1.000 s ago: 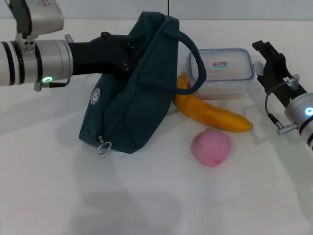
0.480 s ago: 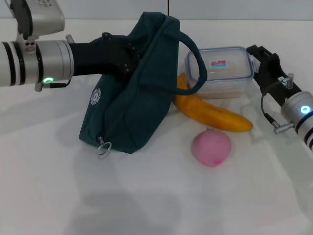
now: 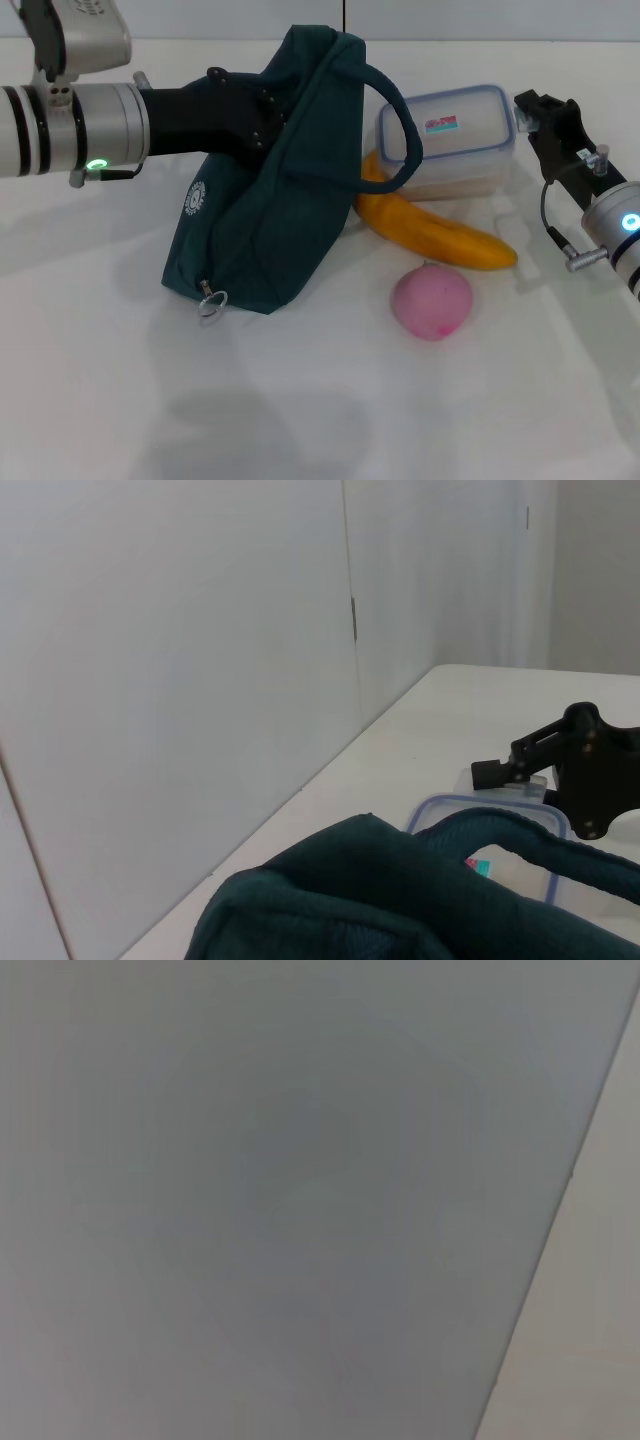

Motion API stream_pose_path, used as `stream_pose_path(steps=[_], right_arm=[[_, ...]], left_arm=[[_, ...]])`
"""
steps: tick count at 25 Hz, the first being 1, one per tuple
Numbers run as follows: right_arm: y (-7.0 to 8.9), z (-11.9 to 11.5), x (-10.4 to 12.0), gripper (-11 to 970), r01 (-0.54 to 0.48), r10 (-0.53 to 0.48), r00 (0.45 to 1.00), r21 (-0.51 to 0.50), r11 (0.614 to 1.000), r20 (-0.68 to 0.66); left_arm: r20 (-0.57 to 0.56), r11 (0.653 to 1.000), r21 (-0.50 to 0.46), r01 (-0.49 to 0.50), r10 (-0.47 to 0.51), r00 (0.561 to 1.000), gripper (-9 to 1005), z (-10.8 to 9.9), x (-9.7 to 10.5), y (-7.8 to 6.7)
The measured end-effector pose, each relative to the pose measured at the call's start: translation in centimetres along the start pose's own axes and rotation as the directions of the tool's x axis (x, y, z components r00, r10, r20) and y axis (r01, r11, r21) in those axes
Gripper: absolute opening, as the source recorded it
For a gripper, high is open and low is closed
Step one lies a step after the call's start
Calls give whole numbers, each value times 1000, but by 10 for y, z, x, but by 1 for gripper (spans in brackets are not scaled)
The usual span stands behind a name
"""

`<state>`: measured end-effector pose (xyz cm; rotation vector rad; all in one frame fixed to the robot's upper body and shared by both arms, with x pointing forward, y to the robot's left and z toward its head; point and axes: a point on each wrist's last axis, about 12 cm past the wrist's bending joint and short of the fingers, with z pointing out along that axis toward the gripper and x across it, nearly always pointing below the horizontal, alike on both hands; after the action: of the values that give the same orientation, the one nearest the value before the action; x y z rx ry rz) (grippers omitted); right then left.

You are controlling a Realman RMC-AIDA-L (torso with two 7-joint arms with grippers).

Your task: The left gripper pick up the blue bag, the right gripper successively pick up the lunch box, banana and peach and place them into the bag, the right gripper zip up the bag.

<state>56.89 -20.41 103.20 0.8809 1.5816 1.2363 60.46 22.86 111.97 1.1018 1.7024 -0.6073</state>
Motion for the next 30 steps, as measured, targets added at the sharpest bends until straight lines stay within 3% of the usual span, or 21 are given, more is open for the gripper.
stream_pose_path(steps=[2, 12, 20, 30], right_arm=[[0, 0, 0, 97, 17, -17, 1000, 2, 1000, 1], [-1, -6, -6, 94, 113, -113, 994, -34, 993, 11], [11, -18, -20, 94, 297, -300, 954, -221, 929, 21], [14, -43, -30, 95, 387, -402, 915, -365, 847, 37]], left_arm=[[0, 1000, 0, 1, -1, 1000, 40, 0, 0, 0], [25, 998, 7, 67, -67, 997, 40, -14, -12, 3], [37, 989, 41, 140, -141, 989, 40, -23, -18, -2], [56, 972, 65, 224, -228, 972, 40, -28, -25, -2]])
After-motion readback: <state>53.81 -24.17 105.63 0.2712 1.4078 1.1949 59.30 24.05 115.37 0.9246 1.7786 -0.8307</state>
